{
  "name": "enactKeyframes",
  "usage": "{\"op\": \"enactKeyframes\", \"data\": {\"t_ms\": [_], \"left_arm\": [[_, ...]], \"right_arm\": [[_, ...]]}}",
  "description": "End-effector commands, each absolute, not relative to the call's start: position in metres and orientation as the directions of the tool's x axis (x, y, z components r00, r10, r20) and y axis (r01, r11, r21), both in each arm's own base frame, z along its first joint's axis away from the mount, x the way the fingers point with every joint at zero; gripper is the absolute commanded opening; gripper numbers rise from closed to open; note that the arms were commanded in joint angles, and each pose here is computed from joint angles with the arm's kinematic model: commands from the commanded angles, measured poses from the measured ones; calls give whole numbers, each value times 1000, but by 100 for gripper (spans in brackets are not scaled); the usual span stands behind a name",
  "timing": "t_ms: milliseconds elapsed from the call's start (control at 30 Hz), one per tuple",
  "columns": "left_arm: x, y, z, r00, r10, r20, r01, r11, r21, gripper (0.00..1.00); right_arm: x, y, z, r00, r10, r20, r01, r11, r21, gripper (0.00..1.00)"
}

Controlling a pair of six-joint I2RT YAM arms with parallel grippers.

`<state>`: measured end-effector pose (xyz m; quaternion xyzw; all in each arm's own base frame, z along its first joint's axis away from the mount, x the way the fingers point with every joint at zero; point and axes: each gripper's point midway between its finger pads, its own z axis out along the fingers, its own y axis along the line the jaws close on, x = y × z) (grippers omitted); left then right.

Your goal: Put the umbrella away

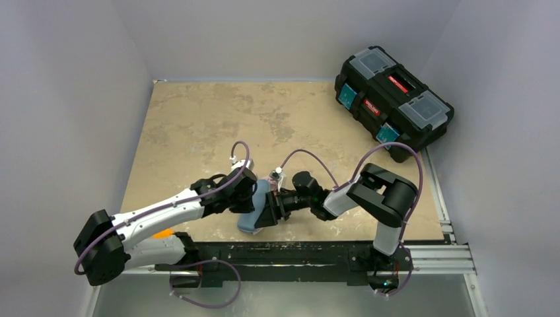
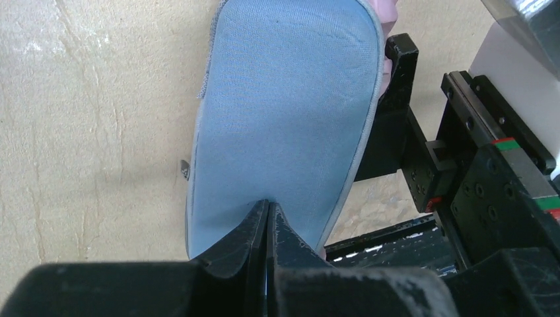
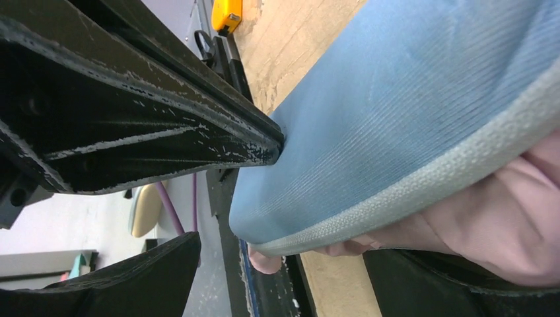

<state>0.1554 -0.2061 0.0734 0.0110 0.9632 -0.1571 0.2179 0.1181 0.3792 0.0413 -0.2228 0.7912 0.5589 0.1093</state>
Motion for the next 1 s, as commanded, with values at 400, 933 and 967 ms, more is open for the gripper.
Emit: {"op": "enactKeyframes", "data": {"t_ms": [400, 933, 967], "left_arm": [[139, -203, 58, -916, -56, -398, 94, 933, -348, 0], [136, -203, 48, -908, -46, -417, 125, 920, -372, 0], [136, -202, 48, -907, -45, -418, 125, 921, -369, 0]], "right_arm": [[117, 338, -14, -967, -141, -212, -254, 575, 778, 99], [174, 322, -38, -992, 78, -102, -21, 685, 728, 99], [178, 318, -39, -990, 93, -105, -11, 696, 718, 99]]}}
